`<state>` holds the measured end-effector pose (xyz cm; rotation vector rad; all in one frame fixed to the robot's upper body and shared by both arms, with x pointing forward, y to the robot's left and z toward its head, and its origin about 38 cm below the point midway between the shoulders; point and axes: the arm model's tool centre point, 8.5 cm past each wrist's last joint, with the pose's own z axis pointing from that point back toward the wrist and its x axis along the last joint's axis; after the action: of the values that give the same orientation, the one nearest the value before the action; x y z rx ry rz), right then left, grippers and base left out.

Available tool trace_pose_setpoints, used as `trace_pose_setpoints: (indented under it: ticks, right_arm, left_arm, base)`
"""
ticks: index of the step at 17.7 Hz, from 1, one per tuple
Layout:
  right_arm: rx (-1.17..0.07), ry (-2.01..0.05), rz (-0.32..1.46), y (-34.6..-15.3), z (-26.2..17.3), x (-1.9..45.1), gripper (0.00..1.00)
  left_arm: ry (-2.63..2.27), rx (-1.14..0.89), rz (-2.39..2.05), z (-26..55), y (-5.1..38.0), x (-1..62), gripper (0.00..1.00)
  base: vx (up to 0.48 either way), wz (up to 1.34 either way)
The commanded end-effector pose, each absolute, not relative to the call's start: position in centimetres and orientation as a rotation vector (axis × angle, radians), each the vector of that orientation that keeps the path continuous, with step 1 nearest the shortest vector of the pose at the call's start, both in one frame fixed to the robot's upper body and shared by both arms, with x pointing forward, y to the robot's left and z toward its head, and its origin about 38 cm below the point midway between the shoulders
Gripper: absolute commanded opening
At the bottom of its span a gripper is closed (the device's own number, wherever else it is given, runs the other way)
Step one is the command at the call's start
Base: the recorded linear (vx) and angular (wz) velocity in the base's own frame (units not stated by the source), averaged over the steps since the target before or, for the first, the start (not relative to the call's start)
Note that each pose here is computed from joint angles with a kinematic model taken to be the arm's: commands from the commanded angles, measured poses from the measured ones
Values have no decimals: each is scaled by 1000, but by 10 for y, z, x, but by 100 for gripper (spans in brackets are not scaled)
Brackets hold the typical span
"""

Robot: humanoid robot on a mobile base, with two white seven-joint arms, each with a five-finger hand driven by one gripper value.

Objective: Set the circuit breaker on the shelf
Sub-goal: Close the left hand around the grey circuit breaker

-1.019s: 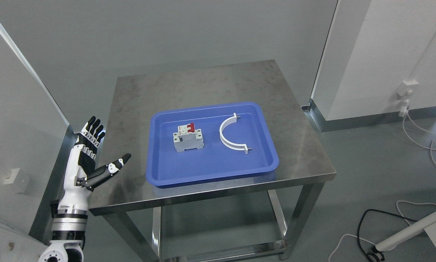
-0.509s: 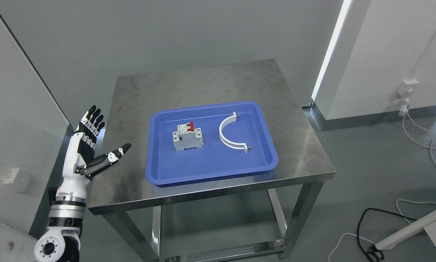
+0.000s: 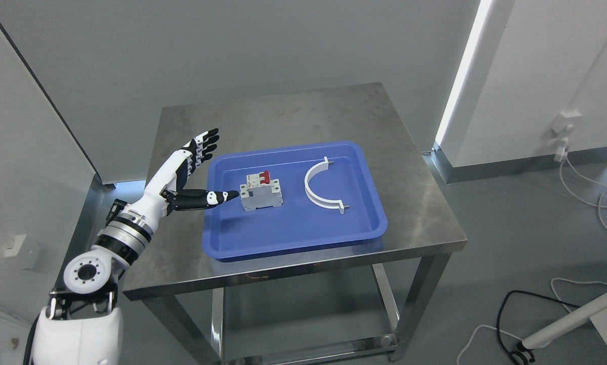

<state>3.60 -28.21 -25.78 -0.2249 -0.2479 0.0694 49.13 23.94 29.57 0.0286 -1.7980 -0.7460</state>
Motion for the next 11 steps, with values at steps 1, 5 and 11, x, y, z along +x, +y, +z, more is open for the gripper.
trace_pose_setpoints:
  ticks: [1, 5, 11]
  right_arm:
    - [-247, -77, 95, -293, -259, 19, 100]
    - [-247, -77, 95, -293, -259, 19, 100]
    - [-247, -77, 95, -293, -259, 19, 100]
  left_arm:
    - [-1645, 149, -1057, 297, 191, 501, 94]
    - [-1562, 160, -1082, 273, 182, 509, 89]
    - [-1465, 211, -1096, 255, 173, 527, 85]
  base:
    - [-11, 40]
    - [-14, 19]
    - [4, -12]
